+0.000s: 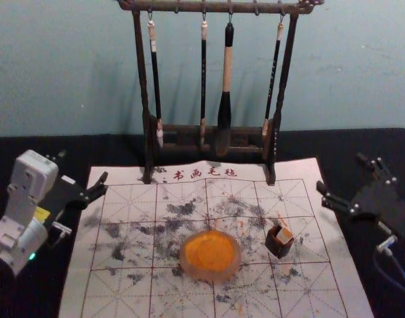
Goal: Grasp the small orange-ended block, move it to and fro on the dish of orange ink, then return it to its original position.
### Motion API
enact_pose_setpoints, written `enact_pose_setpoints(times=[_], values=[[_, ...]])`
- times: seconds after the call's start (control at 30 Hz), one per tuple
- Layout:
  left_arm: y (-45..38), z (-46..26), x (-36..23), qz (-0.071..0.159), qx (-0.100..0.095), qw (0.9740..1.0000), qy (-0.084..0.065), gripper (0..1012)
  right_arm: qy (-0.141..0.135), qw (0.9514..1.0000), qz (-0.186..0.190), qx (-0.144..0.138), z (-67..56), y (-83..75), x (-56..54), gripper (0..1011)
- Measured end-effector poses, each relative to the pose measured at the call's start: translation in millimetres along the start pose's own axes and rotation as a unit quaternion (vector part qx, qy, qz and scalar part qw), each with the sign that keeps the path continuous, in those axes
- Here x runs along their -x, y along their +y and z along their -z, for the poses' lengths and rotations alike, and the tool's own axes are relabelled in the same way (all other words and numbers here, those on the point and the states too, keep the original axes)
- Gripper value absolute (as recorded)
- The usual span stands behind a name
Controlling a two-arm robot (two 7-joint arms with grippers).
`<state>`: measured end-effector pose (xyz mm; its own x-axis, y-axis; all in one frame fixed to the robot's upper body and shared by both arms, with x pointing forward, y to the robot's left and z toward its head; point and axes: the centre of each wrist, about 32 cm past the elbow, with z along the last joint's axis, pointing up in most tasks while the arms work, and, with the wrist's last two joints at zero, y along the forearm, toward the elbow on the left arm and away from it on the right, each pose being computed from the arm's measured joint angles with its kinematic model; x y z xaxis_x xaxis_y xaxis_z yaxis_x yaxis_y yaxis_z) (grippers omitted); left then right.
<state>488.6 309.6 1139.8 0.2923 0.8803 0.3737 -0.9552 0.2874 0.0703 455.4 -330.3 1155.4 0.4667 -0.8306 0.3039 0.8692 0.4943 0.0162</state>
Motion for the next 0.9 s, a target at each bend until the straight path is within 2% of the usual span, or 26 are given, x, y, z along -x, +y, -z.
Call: enact_pose_setpoints(times=[0.07, 0.17, 0.33, 0.6, 0.9], values=[[0.0, 0.0, 0.0, 0.000, 0.000, 1.0000, 0.000, 1001, 0.003, 0.9999, -0.013, -0.006, -1.5, -3.0, 1.8, 1000], [0.0, 0.0, 0.0, 0.000, 0.000, 1.0000, 0.000, 1001, 0.010, 0.9984, -0.053, -0.015, -3.7, -9.6, 8.3, 1000], [0.0, 0.0, 0.0, 0.000, 0.000, 1.0000, 0.000, 1001, 0.026, 0.9949, -0.096, -0.012, -4.7, -13.2, 17.7, 1000], [0.0, 0.0, 0.0, 0.000, 0.000, 1.0000, 0.000, 1001, 0.052, 0.9881, -0.143, 0.020, -1.0, -9.4, 28.9, 1000], [0.0, 0.0, 0.0, 0.000, 0.000, 1.0000, 0.000, 1001, 0.062, 0.9837, -0.156, 0.065, 4.8, 1.6, 33.6, 1000]])
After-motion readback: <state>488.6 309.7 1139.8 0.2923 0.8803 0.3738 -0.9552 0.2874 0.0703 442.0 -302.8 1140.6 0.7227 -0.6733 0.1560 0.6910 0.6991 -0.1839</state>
